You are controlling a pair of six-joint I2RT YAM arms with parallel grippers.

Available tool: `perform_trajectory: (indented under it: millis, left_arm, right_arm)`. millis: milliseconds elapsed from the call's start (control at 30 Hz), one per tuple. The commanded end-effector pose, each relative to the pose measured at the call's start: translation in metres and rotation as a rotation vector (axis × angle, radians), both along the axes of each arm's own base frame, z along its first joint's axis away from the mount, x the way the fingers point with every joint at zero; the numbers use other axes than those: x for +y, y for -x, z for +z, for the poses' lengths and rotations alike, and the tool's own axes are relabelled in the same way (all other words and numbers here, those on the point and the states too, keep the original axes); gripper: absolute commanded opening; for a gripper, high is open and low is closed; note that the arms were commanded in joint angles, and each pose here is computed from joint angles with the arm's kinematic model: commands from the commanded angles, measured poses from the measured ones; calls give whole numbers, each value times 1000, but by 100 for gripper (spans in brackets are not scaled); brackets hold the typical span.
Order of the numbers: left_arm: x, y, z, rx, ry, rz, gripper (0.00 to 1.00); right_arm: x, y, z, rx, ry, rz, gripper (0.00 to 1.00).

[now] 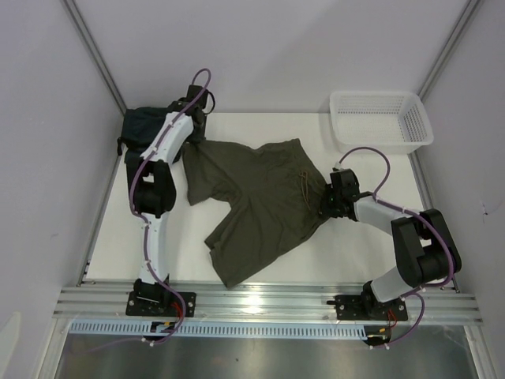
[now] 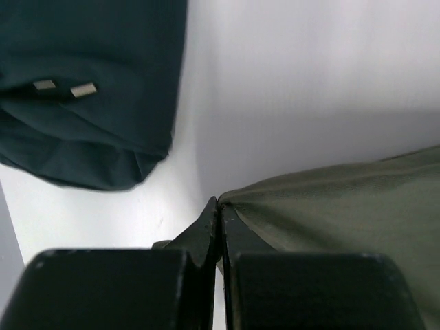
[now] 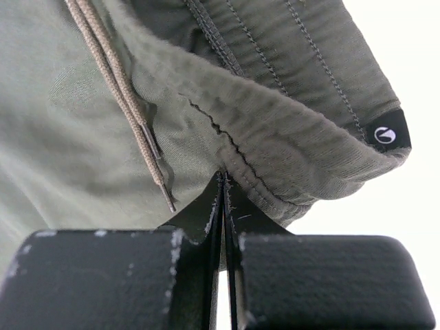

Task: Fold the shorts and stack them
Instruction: Flatten the shorts out

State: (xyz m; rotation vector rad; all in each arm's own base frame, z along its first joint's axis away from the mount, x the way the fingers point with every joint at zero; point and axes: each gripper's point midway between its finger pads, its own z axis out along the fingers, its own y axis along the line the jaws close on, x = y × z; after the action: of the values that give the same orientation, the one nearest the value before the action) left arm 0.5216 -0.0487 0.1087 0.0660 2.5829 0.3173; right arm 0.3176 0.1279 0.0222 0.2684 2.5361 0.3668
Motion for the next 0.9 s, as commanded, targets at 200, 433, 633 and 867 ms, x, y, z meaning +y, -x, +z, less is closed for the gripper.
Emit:
perform_trajectory:
  millis: [200, 433, 633, 867]
  left_arm:
    - [6, -54, 31, -155, -66, -31, 25]
    - [10, -45, 61, -199, -46, 27, 99]
    - [-29, 12, 97, -219, 122, -6, 99]
    - [-96, 100, 117, -353, 574, -123, 99]
  right_arm:
    - [0, 6, 3, -24, 25, -19, 0]
    - [3, 8, 24, -65, -5, -17, 0]
    - [4, 6, 49, -126, -32, -15, 1]
    - [29, 4, 84, -197, -144, 93, 2]
